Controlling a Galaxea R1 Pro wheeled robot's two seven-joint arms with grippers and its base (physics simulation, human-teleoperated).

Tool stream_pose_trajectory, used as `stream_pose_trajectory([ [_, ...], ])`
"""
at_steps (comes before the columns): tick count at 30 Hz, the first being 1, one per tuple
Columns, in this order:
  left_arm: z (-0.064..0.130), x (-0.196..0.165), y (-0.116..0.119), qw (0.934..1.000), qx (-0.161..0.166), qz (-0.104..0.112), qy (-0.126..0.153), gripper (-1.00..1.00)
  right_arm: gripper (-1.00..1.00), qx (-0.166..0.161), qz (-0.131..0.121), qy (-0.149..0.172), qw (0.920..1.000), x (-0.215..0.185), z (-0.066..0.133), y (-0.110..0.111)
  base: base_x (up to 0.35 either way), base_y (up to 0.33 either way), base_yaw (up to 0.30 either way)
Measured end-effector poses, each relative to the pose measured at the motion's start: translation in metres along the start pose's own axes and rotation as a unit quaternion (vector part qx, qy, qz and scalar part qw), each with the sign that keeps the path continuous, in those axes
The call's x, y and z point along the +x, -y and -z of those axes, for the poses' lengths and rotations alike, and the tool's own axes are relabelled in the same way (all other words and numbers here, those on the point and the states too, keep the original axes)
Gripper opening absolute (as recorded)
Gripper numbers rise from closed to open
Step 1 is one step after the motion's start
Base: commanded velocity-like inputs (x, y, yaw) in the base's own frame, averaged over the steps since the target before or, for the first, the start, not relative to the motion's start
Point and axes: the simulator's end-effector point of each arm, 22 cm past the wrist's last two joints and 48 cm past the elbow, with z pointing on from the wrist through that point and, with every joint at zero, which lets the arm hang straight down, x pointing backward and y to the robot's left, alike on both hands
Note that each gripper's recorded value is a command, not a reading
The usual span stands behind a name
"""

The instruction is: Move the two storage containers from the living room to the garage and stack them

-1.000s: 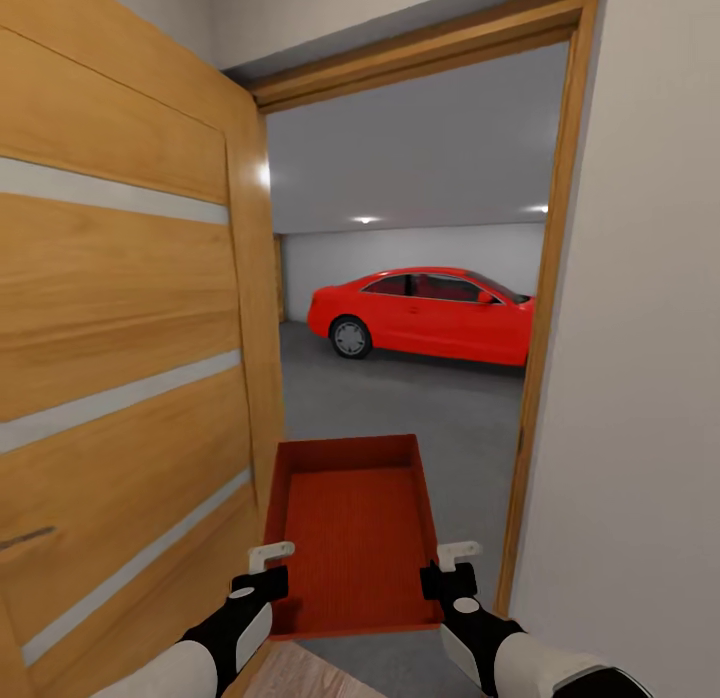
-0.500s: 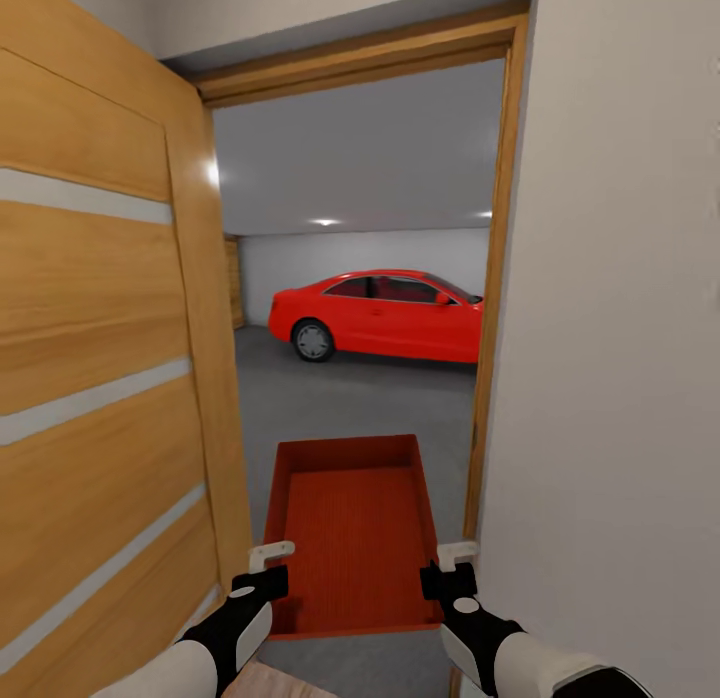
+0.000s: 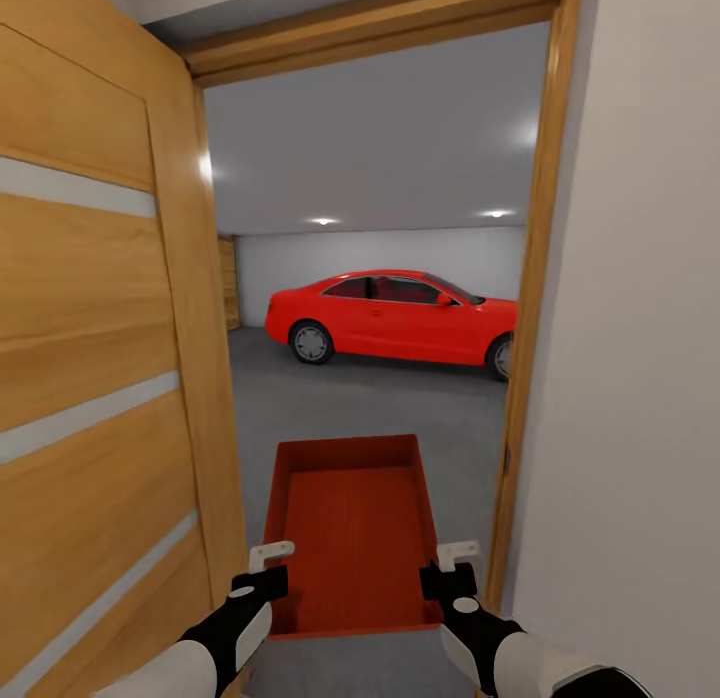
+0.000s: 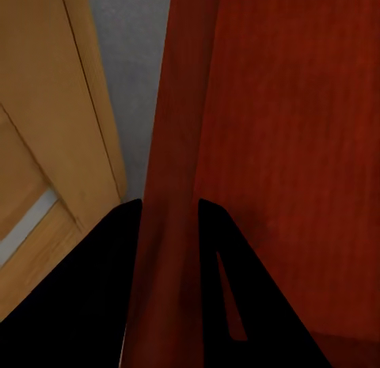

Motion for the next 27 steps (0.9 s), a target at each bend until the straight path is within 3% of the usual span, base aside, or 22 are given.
stream_pose_trajectory([
  [5, 0.0000, 0.0002, 0.0003, 1.0000, 0.000, 0.000, 0.000, -1.00, -1.00, 0.000, 0.000, 0.000, 1.0000, 0.0002, -0.0001, 0.0003, 0.311, 0.196, -0.111],
  [16, 0.0001, 0.0006, 0.0006, 1.0000, 0.000, 0.000, -0.001, -1.00, -1.00, 0.000, 0.000, -0.001, 1.0000, 0.0006, -0.0001, 0.0006, 0.299, 0.222, -0.269],
  [27, -0.0001, -0.0002, -0.0001, 1.0000, 0.000, 0.000, 0.000, -1.00, -1.00, 0.000, 0.000, -0.001, 1.0000, 0.0003, 0.0000, -0.0002, 0.297, 0.227, -0.045],
])
